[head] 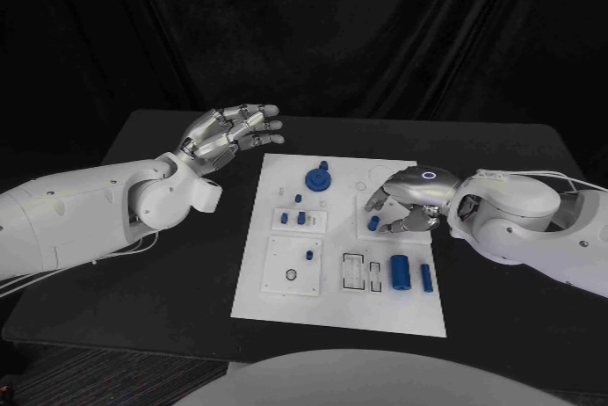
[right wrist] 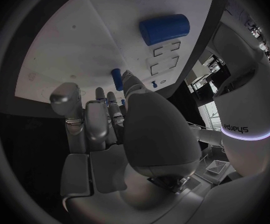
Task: Assemble the parts on the task board
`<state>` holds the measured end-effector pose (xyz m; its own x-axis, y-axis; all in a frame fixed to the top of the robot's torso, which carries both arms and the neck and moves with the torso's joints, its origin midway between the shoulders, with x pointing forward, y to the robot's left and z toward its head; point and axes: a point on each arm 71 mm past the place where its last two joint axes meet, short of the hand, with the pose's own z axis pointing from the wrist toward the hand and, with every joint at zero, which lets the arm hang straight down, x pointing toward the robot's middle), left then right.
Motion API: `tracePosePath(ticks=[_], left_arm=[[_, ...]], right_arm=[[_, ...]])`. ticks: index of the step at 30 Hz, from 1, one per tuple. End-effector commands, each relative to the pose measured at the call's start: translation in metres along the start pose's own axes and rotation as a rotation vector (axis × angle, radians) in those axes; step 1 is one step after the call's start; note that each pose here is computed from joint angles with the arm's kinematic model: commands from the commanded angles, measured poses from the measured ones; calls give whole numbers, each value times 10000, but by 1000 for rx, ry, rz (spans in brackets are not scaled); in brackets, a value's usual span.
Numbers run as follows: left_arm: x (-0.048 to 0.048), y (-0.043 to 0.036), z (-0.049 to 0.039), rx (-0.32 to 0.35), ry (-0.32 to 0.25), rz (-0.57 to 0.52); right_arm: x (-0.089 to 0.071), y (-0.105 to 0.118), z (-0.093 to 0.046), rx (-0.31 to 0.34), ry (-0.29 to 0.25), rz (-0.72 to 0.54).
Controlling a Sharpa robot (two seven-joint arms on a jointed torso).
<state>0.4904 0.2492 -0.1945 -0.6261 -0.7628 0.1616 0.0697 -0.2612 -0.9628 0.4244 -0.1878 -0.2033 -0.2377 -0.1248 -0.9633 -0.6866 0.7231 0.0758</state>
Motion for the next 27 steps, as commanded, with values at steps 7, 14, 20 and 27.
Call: tracePosePath(ticks=[7, 14, 20, 27], left_arm=[[18, -28, -2, 57, 12, -16], [25, -15, 2, 53, 17, -20], [26, -4, 1, 49, 18, -22], [16, 11, -11, 42, 16, -23]], right_arm=[[88, 51, 74, -20, -1, 0], [103, 59, 114, -28, -14, 2], [105, 79, 134, -38, -22, 3], [88, 83, 100, -42, -48, 7]])
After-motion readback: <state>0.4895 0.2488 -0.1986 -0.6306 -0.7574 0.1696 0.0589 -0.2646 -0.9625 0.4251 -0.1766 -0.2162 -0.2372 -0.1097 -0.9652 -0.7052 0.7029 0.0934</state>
